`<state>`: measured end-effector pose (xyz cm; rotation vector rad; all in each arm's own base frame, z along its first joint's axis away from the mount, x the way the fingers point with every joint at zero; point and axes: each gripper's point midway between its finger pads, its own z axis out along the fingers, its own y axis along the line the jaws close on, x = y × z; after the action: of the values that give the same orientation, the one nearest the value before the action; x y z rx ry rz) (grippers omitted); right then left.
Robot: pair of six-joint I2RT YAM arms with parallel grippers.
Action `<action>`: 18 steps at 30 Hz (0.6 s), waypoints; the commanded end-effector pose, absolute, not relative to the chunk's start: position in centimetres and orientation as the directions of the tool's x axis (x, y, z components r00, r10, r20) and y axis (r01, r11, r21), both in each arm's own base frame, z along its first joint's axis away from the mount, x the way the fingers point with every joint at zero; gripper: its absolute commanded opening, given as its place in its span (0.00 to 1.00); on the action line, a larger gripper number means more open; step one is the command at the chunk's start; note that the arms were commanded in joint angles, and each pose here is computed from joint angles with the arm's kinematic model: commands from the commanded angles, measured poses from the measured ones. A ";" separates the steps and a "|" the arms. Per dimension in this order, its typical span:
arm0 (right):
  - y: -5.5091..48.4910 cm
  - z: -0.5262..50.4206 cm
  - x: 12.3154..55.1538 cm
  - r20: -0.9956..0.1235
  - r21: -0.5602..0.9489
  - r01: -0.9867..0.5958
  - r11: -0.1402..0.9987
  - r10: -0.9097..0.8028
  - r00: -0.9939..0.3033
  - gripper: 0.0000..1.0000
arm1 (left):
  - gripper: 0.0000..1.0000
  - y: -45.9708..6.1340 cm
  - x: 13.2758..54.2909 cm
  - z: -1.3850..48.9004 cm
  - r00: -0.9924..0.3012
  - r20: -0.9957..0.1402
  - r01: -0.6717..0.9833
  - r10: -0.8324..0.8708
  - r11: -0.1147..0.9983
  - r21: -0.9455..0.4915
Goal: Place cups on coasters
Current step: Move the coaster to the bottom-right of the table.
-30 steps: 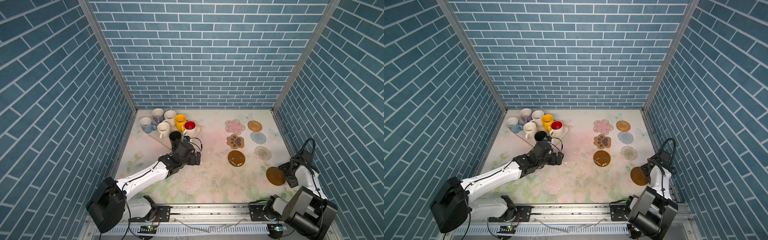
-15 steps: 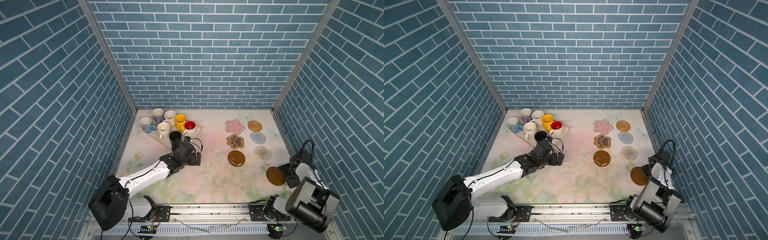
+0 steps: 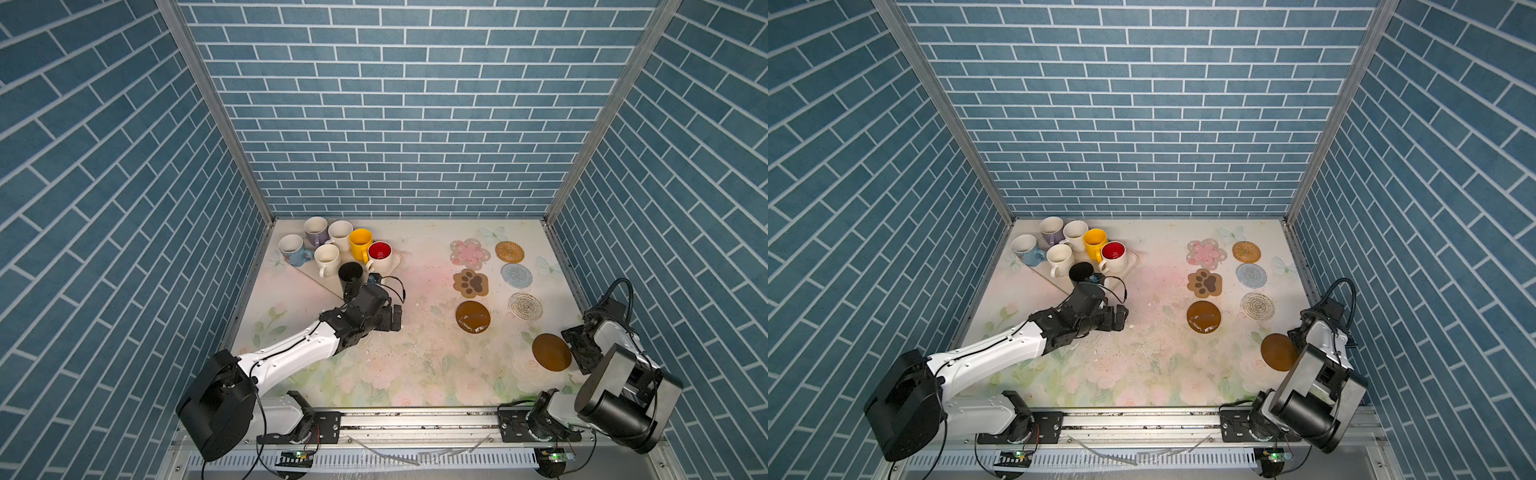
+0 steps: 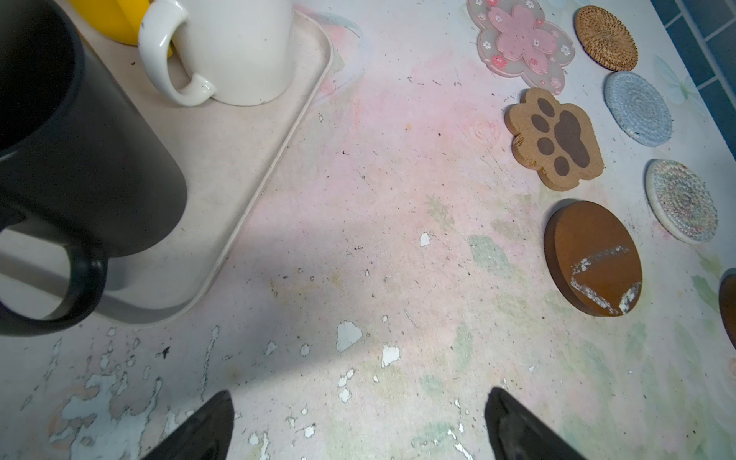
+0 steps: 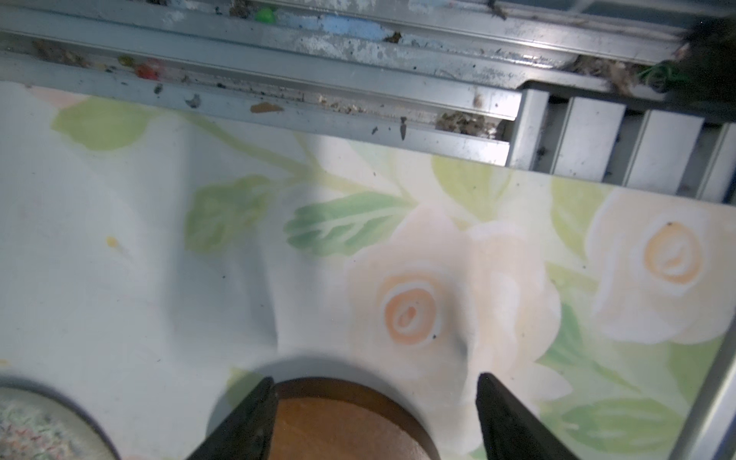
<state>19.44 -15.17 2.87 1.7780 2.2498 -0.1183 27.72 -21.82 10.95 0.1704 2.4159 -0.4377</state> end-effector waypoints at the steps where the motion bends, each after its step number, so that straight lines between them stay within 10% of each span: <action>1: -16.1 3.6 20.3 -0.281 0.120 0.972 0.201 0.946 -0.161 0.79 | 0.99 -21.3 27.4 10.9 -0.772 -0.635 0.227 0.015 0.940 -0.254; 18: -13.3 2.4 21.7 -0.212 0.176 0.950 0.258 0.952 -0.220 0.77 | 0.99 -20.5 26.7 10.4 -0.776 -0.630 0.210 -0.004 0.942 -0.264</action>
<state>21.34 -14.08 2.16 1.7351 2.2769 -0.0185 27.27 -21.34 11.08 0.1578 2.4105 -0.4426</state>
